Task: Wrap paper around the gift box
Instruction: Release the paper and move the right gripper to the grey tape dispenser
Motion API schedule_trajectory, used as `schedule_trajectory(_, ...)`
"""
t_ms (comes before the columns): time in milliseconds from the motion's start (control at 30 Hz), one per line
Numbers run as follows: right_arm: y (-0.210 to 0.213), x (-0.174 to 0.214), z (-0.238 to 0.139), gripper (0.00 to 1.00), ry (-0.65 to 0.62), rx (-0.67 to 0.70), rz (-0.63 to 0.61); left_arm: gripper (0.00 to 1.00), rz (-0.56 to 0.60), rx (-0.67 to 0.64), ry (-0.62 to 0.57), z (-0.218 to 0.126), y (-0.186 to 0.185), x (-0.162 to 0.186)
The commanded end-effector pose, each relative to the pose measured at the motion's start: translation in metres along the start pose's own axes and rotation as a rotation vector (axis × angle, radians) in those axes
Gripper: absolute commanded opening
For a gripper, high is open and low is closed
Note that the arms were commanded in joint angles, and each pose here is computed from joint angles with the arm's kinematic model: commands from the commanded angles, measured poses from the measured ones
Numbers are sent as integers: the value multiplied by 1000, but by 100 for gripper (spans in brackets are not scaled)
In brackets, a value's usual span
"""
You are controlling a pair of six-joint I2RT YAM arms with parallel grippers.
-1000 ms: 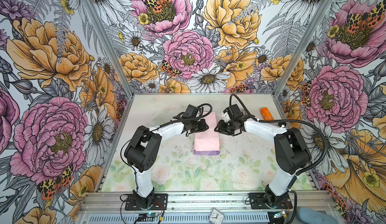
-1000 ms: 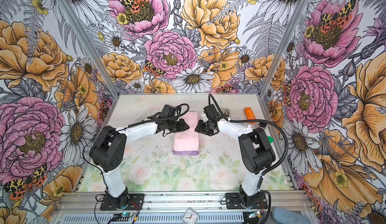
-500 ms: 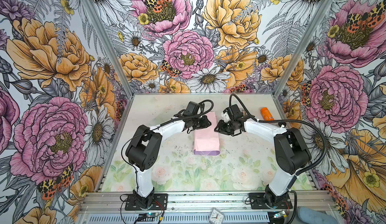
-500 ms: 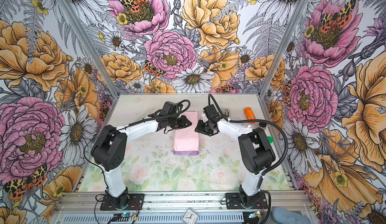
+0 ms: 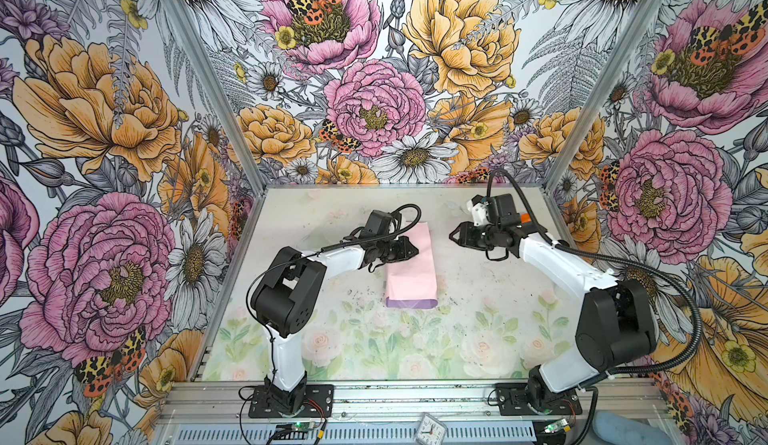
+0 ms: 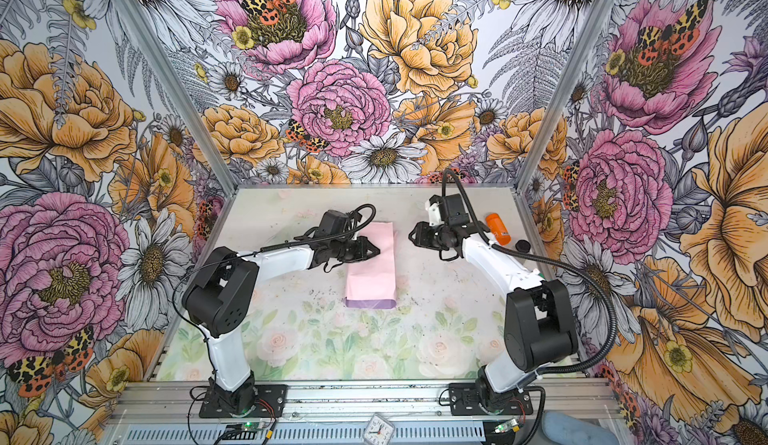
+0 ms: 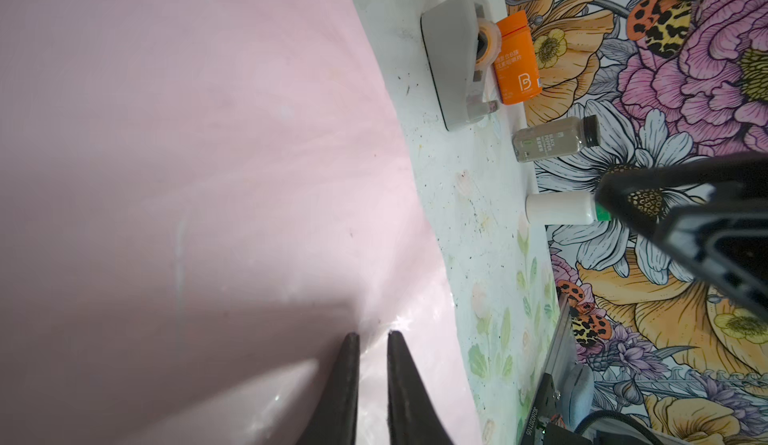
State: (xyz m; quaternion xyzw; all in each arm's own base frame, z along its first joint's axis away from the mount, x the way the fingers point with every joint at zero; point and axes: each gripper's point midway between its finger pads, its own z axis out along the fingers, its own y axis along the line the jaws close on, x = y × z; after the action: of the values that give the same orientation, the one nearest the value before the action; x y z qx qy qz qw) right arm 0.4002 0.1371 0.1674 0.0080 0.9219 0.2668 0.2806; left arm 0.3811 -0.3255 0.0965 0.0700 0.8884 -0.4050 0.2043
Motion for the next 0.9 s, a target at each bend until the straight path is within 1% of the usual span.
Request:
schedule_trajectory(0,-33,-11,-9,45,20,-6,-39,17,-61,-91,108,6,34,39)
schedule_trajectory(167,-83,-31,-14,44,13,36,-63,17,-70,-95,107,6,34,38)
schedule_trajectory(333,-118,-39,-7,41,32,16,-47,17,-70,-90,104,5,31,37)
schedule_trajectory(633,-139,-41,20,36,98,-21,-45,17,-72,-84,101,5,27,35)
schedule_trajectory(867,-148,-42,34,35,131,-46,-39,17,-77,-82,96,5,25,32)
